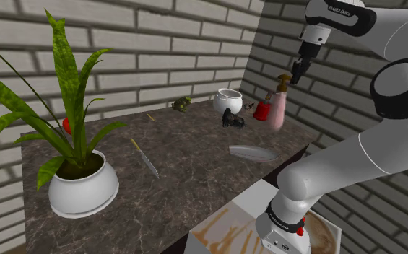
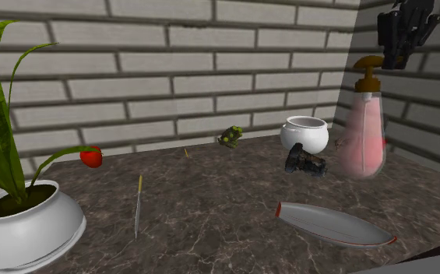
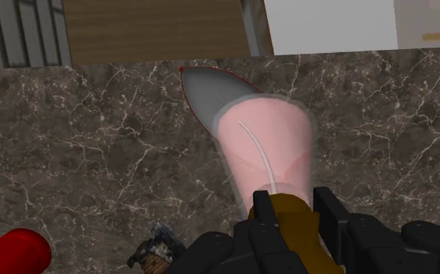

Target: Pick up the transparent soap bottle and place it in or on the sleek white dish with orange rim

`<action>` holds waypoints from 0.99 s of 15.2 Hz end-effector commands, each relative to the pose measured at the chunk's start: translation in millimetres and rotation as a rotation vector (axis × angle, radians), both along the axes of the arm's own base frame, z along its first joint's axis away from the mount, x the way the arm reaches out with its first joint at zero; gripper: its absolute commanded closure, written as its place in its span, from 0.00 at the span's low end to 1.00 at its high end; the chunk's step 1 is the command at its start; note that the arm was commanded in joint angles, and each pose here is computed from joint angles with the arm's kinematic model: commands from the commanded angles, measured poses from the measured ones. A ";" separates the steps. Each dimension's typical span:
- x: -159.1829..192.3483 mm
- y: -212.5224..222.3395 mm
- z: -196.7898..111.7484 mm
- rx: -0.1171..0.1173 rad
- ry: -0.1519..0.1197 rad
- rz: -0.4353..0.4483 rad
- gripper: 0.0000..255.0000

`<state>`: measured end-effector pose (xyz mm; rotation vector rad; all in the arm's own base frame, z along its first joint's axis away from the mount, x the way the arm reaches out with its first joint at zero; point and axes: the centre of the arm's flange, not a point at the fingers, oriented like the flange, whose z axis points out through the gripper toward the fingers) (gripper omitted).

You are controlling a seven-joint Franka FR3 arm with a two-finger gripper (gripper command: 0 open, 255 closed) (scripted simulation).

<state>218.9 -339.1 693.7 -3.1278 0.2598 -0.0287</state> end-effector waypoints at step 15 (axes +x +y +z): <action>-2.2 -1.2 -82.5 0.000 0.000 0.001 1.00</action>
